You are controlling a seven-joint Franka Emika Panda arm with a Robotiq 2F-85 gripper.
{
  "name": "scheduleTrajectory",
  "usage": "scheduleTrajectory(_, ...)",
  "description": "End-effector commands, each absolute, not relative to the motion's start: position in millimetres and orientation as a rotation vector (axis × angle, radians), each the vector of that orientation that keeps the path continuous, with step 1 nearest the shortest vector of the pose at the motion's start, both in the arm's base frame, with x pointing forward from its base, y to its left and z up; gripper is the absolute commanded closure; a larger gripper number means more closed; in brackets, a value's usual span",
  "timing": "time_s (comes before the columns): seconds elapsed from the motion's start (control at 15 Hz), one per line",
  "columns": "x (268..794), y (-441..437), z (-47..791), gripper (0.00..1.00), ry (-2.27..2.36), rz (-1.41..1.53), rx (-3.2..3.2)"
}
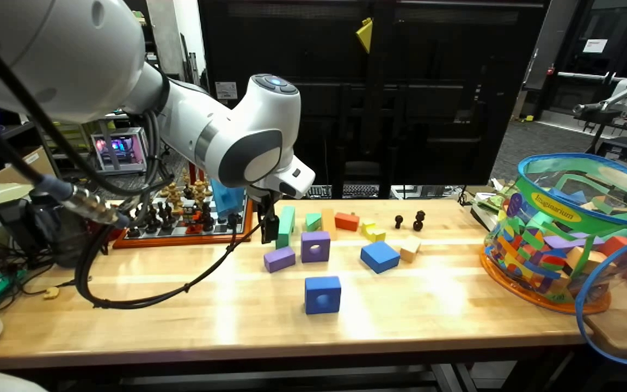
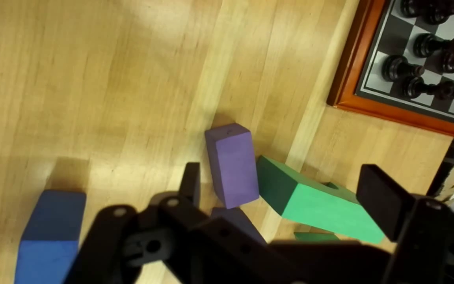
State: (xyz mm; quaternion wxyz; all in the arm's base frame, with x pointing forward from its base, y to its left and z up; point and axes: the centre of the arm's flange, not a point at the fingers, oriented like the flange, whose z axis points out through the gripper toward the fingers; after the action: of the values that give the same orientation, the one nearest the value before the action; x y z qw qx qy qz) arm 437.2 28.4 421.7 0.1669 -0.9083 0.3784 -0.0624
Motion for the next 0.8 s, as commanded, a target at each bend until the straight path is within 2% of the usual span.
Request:
scheduleTrajectory(0.0, 437, 28, 421, 0.00, 1.078, -0.136, -2.597)
scheduleTrajectory(0.4, 433, 18, 427, 0.00, 1.254, -0.005, -2.671)
scheduleTrajectory(0.73, 456, 10, 431, 0.00, 1.329, -0.028, -2.704)
